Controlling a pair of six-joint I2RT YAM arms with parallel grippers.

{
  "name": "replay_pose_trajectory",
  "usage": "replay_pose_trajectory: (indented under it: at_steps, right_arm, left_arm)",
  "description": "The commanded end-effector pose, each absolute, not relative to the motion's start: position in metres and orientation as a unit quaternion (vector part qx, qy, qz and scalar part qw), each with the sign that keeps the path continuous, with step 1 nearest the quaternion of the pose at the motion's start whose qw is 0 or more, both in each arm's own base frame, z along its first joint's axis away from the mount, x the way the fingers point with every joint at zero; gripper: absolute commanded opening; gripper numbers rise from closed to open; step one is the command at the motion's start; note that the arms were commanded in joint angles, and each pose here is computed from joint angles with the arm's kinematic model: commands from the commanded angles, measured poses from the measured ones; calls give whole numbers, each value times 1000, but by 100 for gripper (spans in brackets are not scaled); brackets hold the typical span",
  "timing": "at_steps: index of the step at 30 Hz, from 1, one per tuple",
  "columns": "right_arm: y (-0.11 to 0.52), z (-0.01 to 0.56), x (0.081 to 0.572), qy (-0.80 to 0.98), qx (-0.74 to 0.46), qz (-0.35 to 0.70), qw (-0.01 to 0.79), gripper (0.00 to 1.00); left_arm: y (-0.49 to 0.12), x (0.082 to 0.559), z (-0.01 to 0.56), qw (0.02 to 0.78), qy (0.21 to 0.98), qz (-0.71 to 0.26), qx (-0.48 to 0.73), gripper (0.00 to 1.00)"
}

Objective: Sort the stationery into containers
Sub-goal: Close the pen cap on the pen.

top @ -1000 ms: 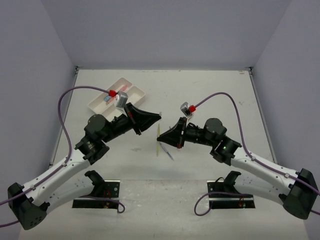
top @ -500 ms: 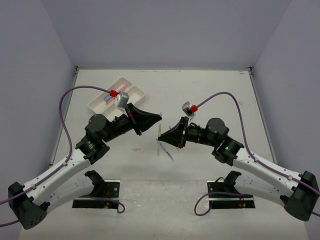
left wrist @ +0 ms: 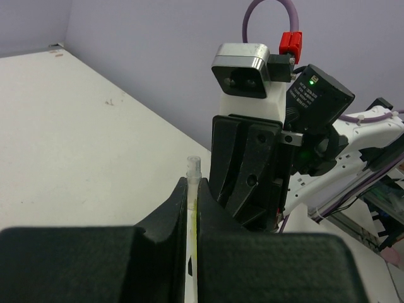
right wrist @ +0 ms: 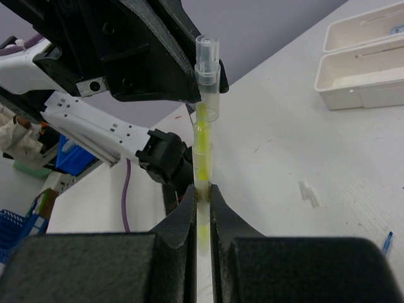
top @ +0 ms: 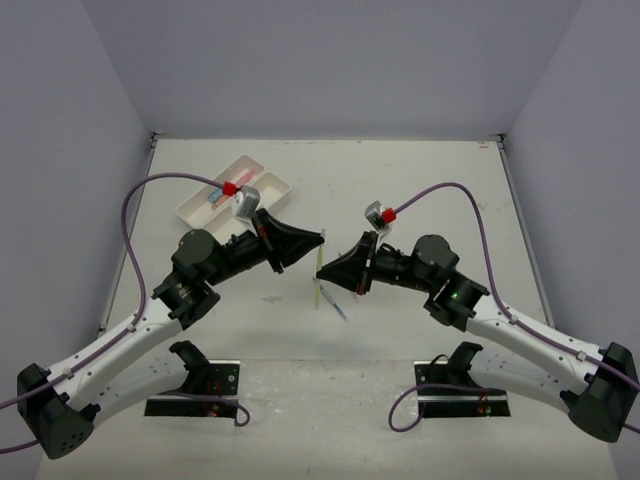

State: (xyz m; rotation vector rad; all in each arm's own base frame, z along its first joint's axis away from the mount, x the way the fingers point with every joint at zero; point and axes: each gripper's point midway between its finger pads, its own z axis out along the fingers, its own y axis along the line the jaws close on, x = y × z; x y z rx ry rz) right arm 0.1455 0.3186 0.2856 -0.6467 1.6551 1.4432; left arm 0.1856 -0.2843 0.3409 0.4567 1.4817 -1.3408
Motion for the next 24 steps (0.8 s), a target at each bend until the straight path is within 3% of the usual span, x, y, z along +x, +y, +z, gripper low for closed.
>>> replay_pose_trajectory:
  at_steps: [1, 20, 24]
  right_arm:
    - [316, 319, 147, 627, -260, 580, 451, 0]
    - [309, 367, 152, 597, -240, 585, 493, 0]
    - [313, 373, 142, 581, -287, 583, 489, 0]
  left_arm:
    - [-284, 180, 344, 521, 604, -570, 198, 0]
    - [-282, 169, 337, 509, 596, -588, 198, 0]
    - [-281, 169, 341, 515, 593, -586, 201, 17]
